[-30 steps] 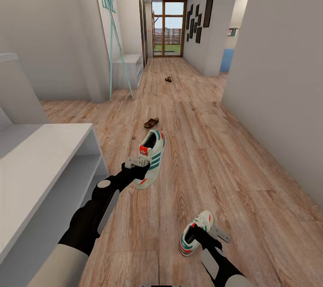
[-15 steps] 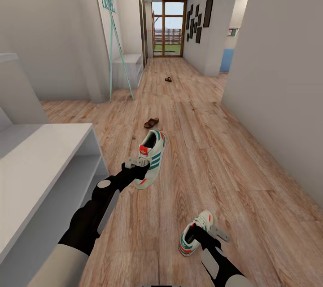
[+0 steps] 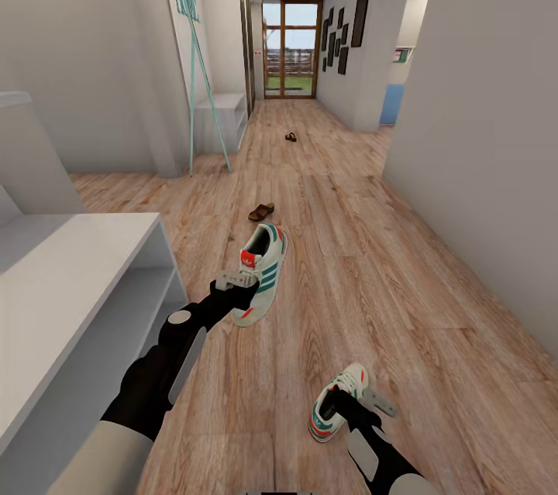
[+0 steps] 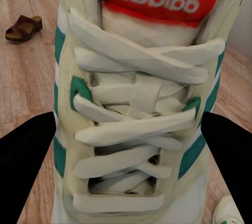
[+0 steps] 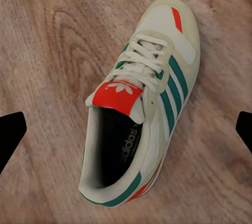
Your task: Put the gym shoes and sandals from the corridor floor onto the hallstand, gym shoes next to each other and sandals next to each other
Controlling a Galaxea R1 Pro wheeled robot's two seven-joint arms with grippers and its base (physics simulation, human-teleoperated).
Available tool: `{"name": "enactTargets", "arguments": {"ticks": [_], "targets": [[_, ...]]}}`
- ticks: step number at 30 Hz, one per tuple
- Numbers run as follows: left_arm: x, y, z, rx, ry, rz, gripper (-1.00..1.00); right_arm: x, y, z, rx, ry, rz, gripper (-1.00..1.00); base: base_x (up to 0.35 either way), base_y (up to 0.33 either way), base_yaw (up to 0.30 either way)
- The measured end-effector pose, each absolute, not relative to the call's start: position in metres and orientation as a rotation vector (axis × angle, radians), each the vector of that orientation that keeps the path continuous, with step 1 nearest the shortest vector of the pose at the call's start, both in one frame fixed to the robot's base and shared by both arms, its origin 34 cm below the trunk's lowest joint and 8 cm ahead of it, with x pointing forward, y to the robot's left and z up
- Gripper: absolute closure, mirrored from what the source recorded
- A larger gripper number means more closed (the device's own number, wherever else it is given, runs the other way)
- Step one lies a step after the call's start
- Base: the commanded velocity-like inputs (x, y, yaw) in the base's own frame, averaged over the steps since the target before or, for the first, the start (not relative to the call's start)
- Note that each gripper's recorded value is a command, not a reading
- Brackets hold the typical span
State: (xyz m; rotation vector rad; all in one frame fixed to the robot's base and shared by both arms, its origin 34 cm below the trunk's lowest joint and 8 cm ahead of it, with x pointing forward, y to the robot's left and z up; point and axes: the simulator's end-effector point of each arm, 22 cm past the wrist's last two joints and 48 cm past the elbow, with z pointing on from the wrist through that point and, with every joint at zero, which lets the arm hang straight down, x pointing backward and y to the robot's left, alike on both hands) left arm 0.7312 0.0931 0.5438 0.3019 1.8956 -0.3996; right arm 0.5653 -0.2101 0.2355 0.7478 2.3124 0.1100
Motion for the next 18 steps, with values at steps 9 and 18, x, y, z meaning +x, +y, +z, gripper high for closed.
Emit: {"name": "enactTargets", "arguments": {"ticks": [9, 18], "targets": [[0.7314, 0.0931, 0.544, 0.301, 1.895, -0.399, 1.0, 0.5618, -0.2055, 0.2328, 0.752, 2.325, 0.117, -1.0, 0.0, 0.0, 0.0], [0.7314, 0.0932, 0.5441, 0.301, 1.895, -0.398, 1.0, 0.5607, -0.2028, 0.2309, 0.751, 2.342, 0.122, -1.0, 0.0, 0.0, 0.0]]}}
